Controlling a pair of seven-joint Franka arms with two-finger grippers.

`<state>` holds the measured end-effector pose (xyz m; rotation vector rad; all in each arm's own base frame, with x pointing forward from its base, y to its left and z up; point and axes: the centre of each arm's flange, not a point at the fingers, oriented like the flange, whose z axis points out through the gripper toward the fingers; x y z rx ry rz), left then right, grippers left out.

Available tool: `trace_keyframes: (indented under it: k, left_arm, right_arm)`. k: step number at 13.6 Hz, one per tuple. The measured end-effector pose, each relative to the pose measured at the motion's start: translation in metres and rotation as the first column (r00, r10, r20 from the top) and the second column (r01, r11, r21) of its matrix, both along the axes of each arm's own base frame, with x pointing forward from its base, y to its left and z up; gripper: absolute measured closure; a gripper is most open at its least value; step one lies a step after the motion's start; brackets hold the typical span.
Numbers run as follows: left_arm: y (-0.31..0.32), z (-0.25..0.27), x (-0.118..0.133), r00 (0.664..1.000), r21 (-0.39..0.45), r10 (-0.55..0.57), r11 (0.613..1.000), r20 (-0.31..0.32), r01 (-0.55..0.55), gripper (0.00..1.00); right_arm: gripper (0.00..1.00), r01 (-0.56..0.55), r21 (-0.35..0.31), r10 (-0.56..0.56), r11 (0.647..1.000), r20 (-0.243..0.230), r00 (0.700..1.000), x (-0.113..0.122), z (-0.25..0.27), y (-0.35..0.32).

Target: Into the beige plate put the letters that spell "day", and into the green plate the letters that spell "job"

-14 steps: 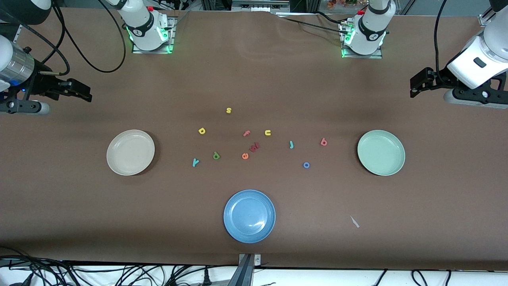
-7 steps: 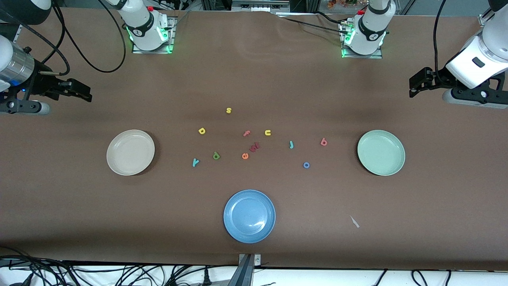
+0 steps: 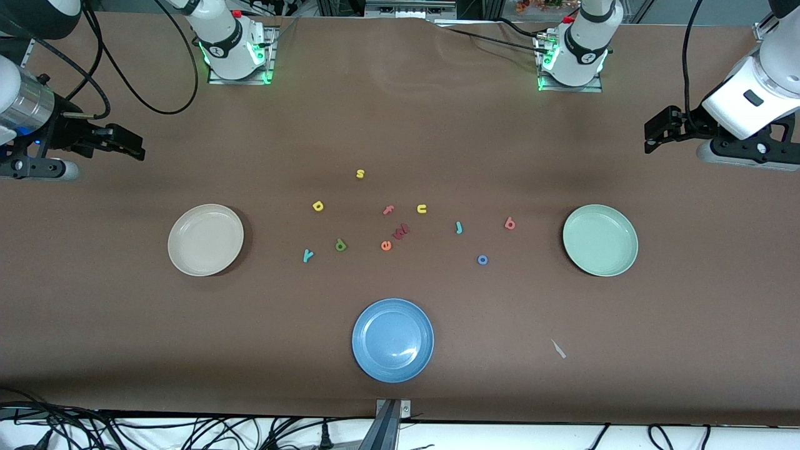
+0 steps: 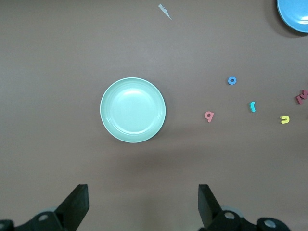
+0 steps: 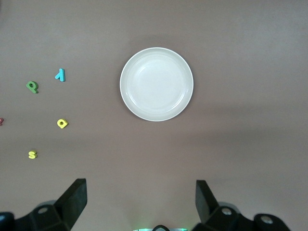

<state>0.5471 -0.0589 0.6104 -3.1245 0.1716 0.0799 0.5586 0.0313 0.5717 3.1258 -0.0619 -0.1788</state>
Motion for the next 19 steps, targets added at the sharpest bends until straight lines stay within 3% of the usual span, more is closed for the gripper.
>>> trace_keyframes:
  k: [19]
  left_arm:
    - [-0.0032, -0.0018, 0.0006, 1.000, 0.000, -0.006, 1.000, -0.003, 0.006, 0.00]
  right_arm:
    - [0.00, 0.000, 0.000, 0.000, 1.000, -0.001, 1.000, 0.0003, -0.0007, 0.0000]
